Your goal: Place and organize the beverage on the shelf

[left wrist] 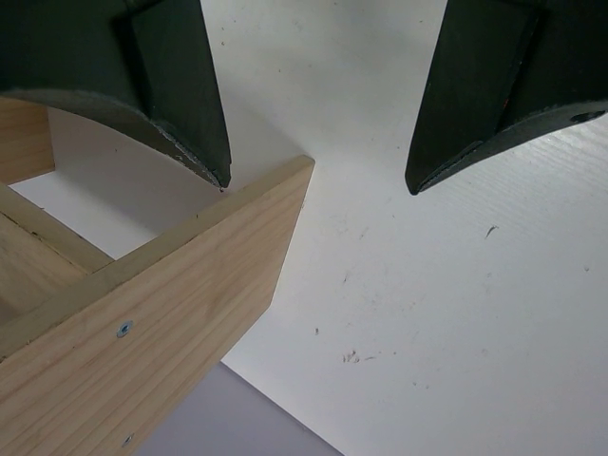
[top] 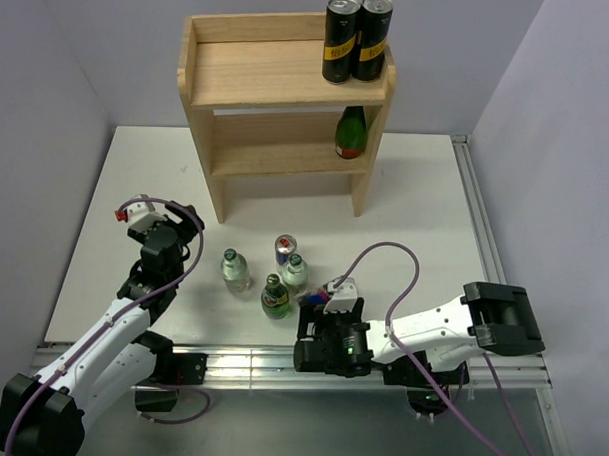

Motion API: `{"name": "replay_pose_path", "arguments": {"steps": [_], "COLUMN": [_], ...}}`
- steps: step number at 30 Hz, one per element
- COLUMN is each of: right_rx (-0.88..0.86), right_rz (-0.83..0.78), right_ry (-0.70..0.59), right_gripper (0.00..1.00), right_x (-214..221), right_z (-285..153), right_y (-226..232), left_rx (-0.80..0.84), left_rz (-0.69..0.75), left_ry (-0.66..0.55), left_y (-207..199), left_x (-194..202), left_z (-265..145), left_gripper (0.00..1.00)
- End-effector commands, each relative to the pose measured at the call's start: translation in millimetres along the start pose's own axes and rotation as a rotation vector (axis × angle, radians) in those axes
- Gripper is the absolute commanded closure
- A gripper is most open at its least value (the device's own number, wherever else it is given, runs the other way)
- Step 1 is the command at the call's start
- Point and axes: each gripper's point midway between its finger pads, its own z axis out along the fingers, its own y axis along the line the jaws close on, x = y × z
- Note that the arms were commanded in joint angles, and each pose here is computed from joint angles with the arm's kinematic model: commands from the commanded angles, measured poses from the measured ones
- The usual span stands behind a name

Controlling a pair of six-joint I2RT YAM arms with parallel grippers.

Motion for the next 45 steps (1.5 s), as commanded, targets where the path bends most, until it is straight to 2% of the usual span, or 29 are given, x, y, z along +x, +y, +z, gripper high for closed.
{"name": "replay_pose_path", "arguments": {"steps": [1, 12, 13, 15, 16, 18, 24, 34, 45], "right_rx": [0.021, 0.054, 0.074, 0.032, 0.061, 0.023, 0.077, 0.119, 0.253], "right_rz": [0.074, 0.147, 0.125, 0.193, 0.180, 0.254, 0.244, 0.216, 0.222], "right_ry": [-0.036, -0.054, -0.022, 0.030, 0.083, 0.074, 0.105, 0.211, 0.217], "right_gripper": [0.00, 0.00, 0.00, 0.00, 0.00, 0.00, 0.00, 0.00, 0.00], "right_x": [-9.2, -38.2, -40.3, -42.4, -35.7, -45.1, -61.1, -27.2, -9.5], "right_z": [0.9, -9.9, -5.2, 5.6, 20.2, 32.8, 55.5, 71.9, 82.5], "right_y": [-0.7, -13.9, -19.0, -6.6, -20.2, -12.9, -3.3, 9.0, -36.8], "left_rx": [0.043, 0.043, 0.044, 0.044, 0.047, 0.048, 0.056, 0.070, 0.086], "left_rz": [-0.027, -0.023, -0.023, -0.023, -0.025, -0.024, -0.028, -0.036, -0.038], "left_ry": [-0.034, -0.026, -0.025, -0.025, -0.027, -0.026, -0.026, -0.025, -0.015], "left_y": [-16.7, -17.3, -17.4, -17.5, -18.5, -18.6, -19.6, -22.1, -25.4], "left_x": [-17.8, -14.4, -14.4, -14.3, -15.4, -15.6, -15.8, -18.1, -15.7], "left_z": [-0.2, 2.0, 1.7, 1.9, 1.7, 1.2, 0.6, -1.9, -1.5], "left_gripper": [0.19, 0.20, 0.20, 0.20, 0.20, 0.20, 0.20, 0.19, 0.20]}}
